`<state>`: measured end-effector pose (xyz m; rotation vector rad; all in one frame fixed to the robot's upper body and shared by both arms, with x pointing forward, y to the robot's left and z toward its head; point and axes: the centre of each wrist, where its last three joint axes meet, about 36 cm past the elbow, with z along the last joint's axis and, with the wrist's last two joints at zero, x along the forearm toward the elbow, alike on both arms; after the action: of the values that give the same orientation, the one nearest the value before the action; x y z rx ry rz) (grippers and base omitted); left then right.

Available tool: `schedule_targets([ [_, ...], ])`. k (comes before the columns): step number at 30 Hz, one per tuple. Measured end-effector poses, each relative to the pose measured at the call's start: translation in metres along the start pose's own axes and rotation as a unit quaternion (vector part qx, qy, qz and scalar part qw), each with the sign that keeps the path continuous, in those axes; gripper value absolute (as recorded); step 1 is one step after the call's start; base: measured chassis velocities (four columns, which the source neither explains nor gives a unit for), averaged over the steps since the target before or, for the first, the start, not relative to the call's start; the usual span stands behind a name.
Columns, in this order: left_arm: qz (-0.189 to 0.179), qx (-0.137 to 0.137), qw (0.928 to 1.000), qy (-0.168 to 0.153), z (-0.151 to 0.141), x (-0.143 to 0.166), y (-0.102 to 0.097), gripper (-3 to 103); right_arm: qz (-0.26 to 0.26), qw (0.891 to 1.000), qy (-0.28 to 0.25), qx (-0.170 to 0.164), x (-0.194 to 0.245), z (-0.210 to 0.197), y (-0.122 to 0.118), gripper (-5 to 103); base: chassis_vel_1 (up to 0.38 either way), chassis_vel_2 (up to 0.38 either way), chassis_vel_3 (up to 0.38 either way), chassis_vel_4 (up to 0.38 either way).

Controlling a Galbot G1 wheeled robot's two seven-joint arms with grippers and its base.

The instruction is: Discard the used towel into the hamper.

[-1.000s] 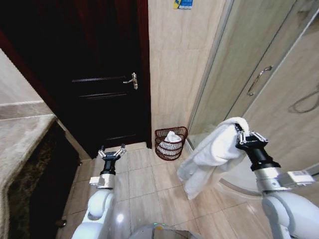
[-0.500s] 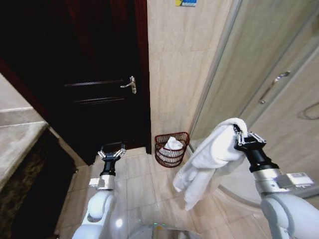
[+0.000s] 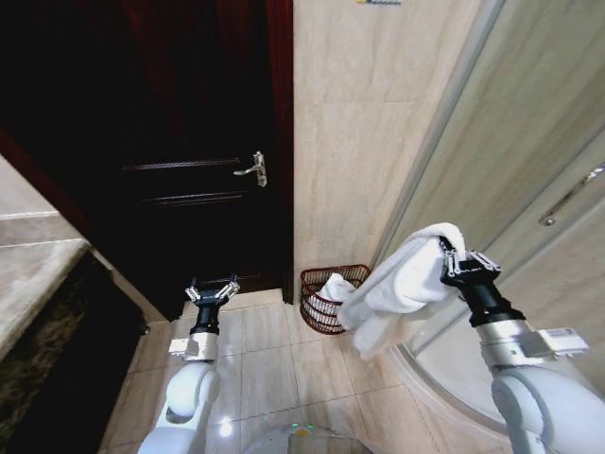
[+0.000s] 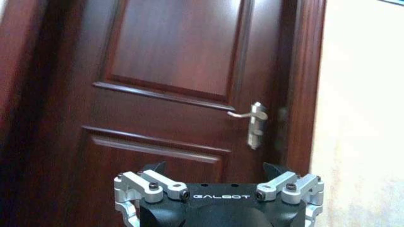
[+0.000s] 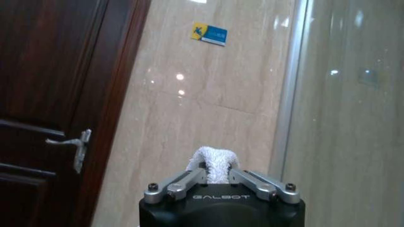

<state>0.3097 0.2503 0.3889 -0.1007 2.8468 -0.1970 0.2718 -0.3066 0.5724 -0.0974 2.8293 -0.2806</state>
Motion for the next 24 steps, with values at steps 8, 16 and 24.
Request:
schedule_targets([
  [8, 0.001, -0.009, 1.0000, -0.004, -0.001, 0.000, 0.000, 100, 0.007, 1.000, -0.009, 0.001, -0.009, 0.002, -0.006, 3, 0.026, 0.019, 0.018, 0.021],
  [16, 0.002, -0.013, 0.9999, -0.004, -0.005, 0.001, 0.000, 100, -0.005, 1.000, -0.016, -0.007, -0.014, 0.002, -0.002, 3, 0.000, 0.000, 0.000, 0.000],
  [24, -0.006, -0.016, 0.9999, -0.002, -0.007, 0.003, -0.002, 100, 0.001, 0.999, -0.028, -0.033, -0.033, 0.004, 0.008, 3, -0.018, 0.012, 0.018, -0.022],
])
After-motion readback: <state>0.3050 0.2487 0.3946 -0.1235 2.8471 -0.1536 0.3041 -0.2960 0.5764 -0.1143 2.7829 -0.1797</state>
